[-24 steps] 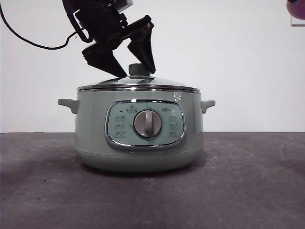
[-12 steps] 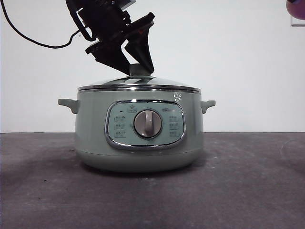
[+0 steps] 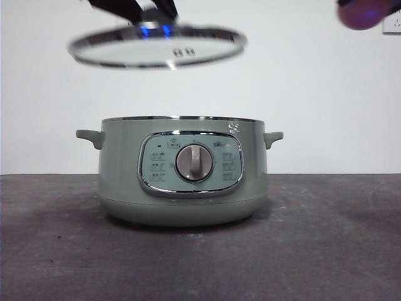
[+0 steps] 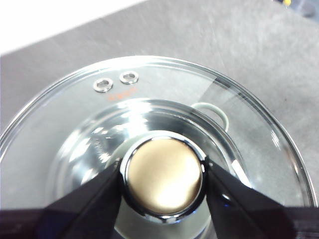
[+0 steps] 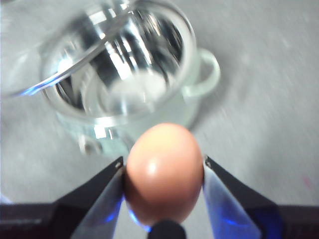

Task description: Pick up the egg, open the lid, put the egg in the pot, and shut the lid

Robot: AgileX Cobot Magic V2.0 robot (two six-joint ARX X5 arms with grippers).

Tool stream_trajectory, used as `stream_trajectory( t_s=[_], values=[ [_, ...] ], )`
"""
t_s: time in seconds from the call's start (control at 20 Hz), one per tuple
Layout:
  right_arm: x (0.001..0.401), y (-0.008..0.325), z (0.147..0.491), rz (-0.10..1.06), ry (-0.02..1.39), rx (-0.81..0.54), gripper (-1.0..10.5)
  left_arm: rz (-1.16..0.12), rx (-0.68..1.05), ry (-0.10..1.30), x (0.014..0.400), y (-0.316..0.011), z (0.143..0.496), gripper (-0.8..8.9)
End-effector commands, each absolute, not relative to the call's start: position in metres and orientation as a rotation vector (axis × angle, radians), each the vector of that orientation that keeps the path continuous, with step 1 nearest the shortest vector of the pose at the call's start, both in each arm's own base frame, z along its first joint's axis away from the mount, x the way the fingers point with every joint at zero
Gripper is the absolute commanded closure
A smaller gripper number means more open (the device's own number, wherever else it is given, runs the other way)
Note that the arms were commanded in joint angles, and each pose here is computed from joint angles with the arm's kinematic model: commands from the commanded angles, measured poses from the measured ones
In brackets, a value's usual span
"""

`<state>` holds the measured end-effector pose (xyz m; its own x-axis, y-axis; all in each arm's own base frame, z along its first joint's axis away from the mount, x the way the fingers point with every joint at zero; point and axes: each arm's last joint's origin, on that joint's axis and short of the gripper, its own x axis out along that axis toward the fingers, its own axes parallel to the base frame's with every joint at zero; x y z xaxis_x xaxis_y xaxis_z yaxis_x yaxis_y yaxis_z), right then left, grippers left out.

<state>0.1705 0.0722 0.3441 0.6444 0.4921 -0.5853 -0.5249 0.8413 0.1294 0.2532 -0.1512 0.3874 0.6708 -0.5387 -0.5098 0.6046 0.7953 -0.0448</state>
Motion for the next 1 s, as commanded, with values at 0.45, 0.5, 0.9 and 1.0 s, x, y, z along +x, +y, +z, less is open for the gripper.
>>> stream_trajectory(
  t_s=[0.45,0.5,0.9,1.0],
  values=[
    [0.276,0.175,0.332,0.747,0.695,-0.122,9.6,-0.57,0.119,0.386,0.134,-0.079,0.449,8.22],
    [0.288,0.188,0.327,0.761,0.709,-0.137,9.6,-0.57,0.118,0.38,0.126,-0.074,0.45,8.22],
    [0.339,0.257,0.252,0.747,0.772,-0.353,9.6,-0.566,0.087,0.364,0.097,-0.058,0.454,8.22],
    [0.342,0.263,0.239,0.738,0.77,-0.399,9.6,-0.567,0.087,0.362,0.096,-0.057,0.455,8.22]
  ],
)
